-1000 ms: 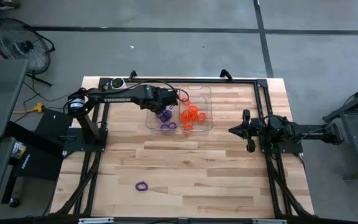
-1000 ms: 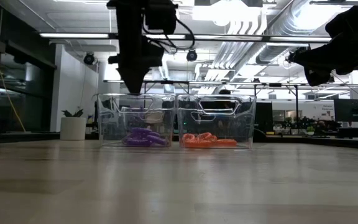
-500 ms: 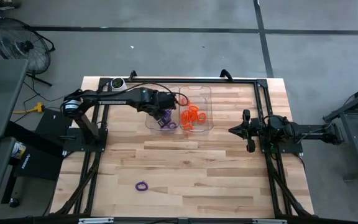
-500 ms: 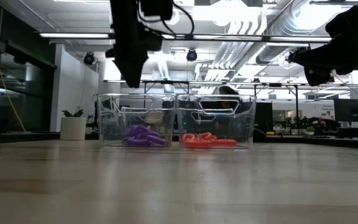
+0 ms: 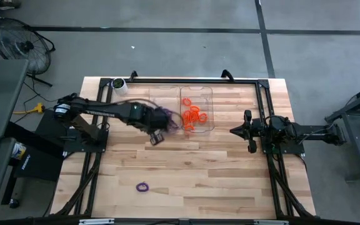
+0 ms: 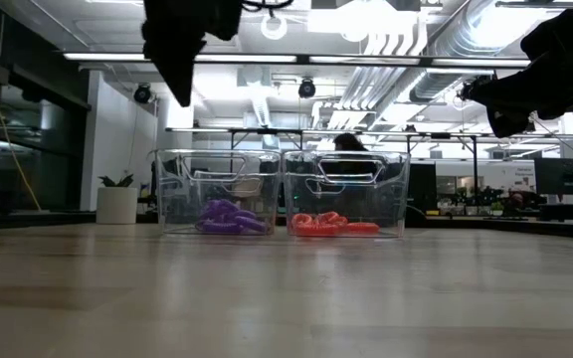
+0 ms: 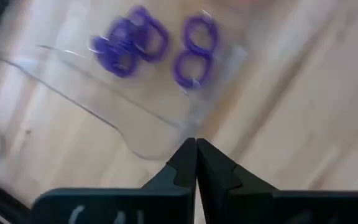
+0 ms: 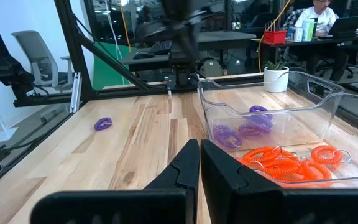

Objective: Sort spring keychains
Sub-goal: Put the purple spring keychain into the left transparent bin, then return to Home Position

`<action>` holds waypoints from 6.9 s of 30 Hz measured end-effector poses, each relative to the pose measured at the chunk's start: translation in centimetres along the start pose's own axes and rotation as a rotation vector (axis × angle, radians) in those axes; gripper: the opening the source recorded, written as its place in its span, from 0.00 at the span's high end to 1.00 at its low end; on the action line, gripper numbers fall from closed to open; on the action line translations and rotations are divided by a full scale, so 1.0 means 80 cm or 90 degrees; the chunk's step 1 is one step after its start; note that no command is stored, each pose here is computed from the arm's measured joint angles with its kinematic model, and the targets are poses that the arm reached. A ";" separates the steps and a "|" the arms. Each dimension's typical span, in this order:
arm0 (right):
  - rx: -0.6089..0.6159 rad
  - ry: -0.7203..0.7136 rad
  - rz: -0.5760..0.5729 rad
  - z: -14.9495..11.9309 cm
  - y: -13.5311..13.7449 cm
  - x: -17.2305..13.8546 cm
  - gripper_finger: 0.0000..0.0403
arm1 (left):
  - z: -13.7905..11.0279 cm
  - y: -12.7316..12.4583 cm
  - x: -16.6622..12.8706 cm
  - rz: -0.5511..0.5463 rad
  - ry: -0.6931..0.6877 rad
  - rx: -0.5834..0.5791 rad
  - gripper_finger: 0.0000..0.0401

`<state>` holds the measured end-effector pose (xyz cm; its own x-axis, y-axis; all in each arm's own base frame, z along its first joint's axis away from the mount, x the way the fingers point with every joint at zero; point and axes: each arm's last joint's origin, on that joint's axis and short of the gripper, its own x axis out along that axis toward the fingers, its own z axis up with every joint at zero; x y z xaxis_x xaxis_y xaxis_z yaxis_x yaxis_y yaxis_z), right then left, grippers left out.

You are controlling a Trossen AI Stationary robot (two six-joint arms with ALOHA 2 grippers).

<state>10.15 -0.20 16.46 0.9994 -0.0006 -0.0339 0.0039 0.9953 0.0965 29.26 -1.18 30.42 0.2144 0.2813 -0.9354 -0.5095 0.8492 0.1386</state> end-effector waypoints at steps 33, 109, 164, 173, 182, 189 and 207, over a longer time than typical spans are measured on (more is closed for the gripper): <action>0.000 0.000 0.000 0.000 0.000 0.000 0.97 | -0.205 -0.165 0.037 -0.202 0.161 0.009 1.00; 0.000 -0.001 0.000 0.000 0.000 0.000 0.97 | -0.121 -0.121 -0.013 0.029 -0.079 0.010 1.00; 0.000 0.000 0.000 0.000 0.000 0.000 0.97 | 0.080 0.141 0.049 0.005 -0.082 -0.047 0.96; 0.000 0.000 0.000 0.000 0.000 0.000 0.97 | 0.081 0.139 0.049 -0.008 -0.081 -0.045 0.80; 0.000 0.000 0.000 0.000 0.000 0.000 0.97 | 0.081 0.131 0.047 -0.015 -0.090 -0.037 0.66; 0.000 0.000 0.000 0.000 0.000 0.000 0.97 | 0.076 0.121 0.016 -0.030 -0.160 -0.028 0.91; 0.000 0.001 0.001 0.000 0.000 0.000 0.97 | 0.003 0.067 0.073 -0.356 -0.435 -0.033 1.00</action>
<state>10.15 -0.19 16.45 0.9994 0.0011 -0.0346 0.0023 0.9953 0.0967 28.01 5.13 25.79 0.8865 0.0501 -0.4599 -0.2139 0.9259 -0.3115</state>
